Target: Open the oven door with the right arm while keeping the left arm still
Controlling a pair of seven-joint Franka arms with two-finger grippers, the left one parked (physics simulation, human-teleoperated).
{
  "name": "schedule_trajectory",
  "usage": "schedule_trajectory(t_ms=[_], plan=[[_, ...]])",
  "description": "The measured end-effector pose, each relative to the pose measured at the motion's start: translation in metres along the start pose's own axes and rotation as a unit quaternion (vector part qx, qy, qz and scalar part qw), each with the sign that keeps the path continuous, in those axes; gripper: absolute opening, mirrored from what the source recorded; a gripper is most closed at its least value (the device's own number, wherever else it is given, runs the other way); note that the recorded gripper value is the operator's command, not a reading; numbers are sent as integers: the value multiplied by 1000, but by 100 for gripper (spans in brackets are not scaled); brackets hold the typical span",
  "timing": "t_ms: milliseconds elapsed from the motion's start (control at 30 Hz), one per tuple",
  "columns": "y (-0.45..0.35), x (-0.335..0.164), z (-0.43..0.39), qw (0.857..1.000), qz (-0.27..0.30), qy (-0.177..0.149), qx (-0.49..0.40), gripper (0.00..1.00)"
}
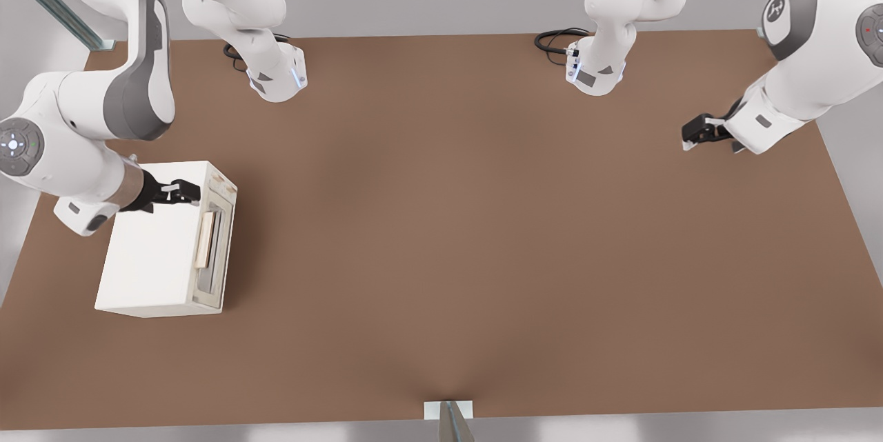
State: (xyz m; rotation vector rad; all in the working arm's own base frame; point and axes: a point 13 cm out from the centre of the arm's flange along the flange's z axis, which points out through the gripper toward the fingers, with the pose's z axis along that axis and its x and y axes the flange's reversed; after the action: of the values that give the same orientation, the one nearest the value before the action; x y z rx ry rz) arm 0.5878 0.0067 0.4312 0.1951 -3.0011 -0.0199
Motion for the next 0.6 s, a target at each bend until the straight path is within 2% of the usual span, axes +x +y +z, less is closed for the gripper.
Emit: schedule_trajectory(t_ms=[100,133,167,200,300,400,500,600], plan=[[-3,0,-1,1000,6,-4,4,100],[-3,1,4,1000,3,2,15,97],[3,3,10,999,-5,11,30,48],[11,5,19,998,-18,25,49,21],[40,1,63,987,-67,84,120,21],[30,-8,106,968,-89,132,195,21],[10,-15,142,944,-104,166,265,21],[-10,-12,167,924,-114,181,317,21]])
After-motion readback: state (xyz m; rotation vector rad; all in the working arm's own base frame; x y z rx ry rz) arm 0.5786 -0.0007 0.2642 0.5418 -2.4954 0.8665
